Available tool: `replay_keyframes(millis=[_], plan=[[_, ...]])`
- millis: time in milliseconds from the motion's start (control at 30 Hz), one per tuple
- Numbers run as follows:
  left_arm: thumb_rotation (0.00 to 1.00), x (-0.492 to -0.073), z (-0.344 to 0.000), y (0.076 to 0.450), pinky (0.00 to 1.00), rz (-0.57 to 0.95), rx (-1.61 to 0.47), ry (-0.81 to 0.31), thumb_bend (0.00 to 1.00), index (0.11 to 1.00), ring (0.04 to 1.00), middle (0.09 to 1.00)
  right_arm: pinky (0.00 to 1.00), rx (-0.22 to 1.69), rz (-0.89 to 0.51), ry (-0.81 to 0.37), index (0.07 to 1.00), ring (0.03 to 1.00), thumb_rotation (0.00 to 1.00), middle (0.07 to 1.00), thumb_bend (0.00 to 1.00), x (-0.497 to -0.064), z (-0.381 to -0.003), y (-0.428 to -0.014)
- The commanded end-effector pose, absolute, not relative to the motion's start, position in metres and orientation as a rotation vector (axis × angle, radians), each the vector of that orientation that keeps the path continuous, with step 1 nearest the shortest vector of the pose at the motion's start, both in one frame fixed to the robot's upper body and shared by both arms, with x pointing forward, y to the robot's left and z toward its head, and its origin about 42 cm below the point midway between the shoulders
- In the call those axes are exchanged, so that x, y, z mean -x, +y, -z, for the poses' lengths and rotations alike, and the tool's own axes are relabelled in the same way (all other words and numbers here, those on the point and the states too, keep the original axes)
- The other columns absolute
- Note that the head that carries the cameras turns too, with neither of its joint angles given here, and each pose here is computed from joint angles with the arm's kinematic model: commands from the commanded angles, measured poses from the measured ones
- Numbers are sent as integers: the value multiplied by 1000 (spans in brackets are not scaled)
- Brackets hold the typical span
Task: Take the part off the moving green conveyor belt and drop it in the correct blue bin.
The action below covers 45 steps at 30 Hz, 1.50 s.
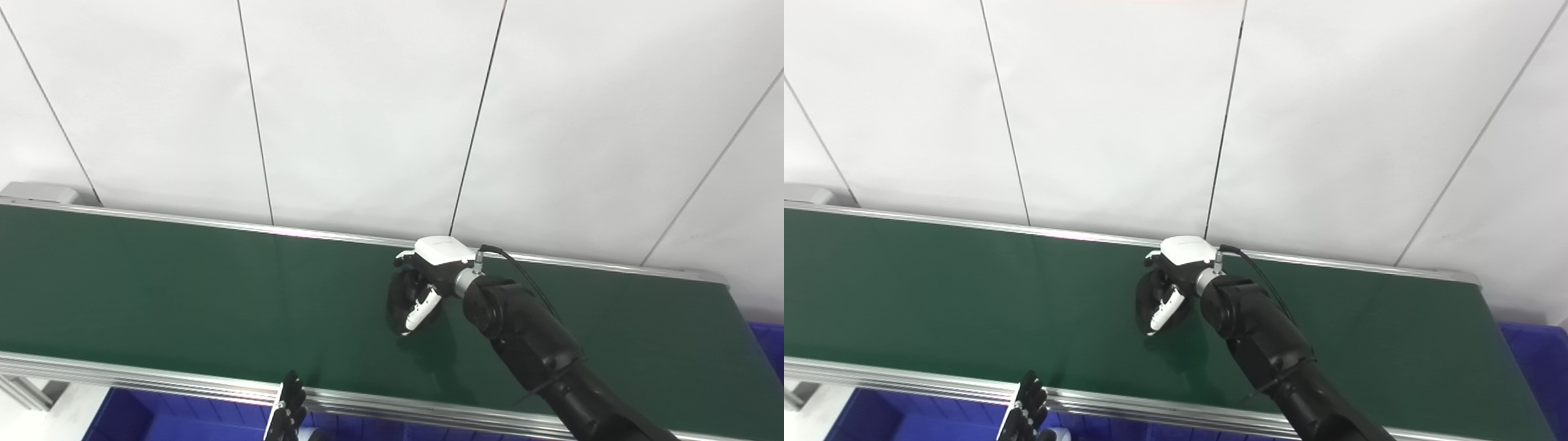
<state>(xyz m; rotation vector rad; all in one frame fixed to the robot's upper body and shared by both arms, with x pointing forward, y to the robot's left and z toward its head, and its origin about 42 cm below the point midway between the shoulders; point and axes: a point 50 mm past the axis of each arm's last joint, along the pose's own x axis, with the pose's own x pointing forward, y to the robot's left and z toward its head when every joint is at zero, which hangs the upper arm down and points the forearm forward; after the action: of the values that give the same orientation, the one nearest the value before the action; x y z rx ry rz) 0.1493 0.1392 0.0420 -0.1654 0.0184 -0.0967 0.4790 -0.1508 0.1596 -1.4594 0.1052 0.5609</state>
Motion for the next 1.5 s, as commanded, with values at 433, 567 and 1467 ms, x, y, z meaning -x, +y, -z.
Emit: replay_keyframes(millis=[433, 567, 1467], plan=[[621, -147, -53, 138, 1000, 118, 178, -11, 551, 1000, 1000, 1000, 389, 1846, -686, 415, 503, 510, 4, 482, 528, -472, -154, -152], [616, -147, -52, 139, 1000, 120, 187, -10, 553, 1000, 1000, 1000, 323, 1874, -701, 400, 533, 433, 7, 447, 523, -469, -159, -150], [687, -151, -60, 156, 1000, 112, 160, 0, 564, 1000, 1000, 1000, 338, 1597, -678, 159, 514, 423, 0, 441, 524, -400, -276, -159]])
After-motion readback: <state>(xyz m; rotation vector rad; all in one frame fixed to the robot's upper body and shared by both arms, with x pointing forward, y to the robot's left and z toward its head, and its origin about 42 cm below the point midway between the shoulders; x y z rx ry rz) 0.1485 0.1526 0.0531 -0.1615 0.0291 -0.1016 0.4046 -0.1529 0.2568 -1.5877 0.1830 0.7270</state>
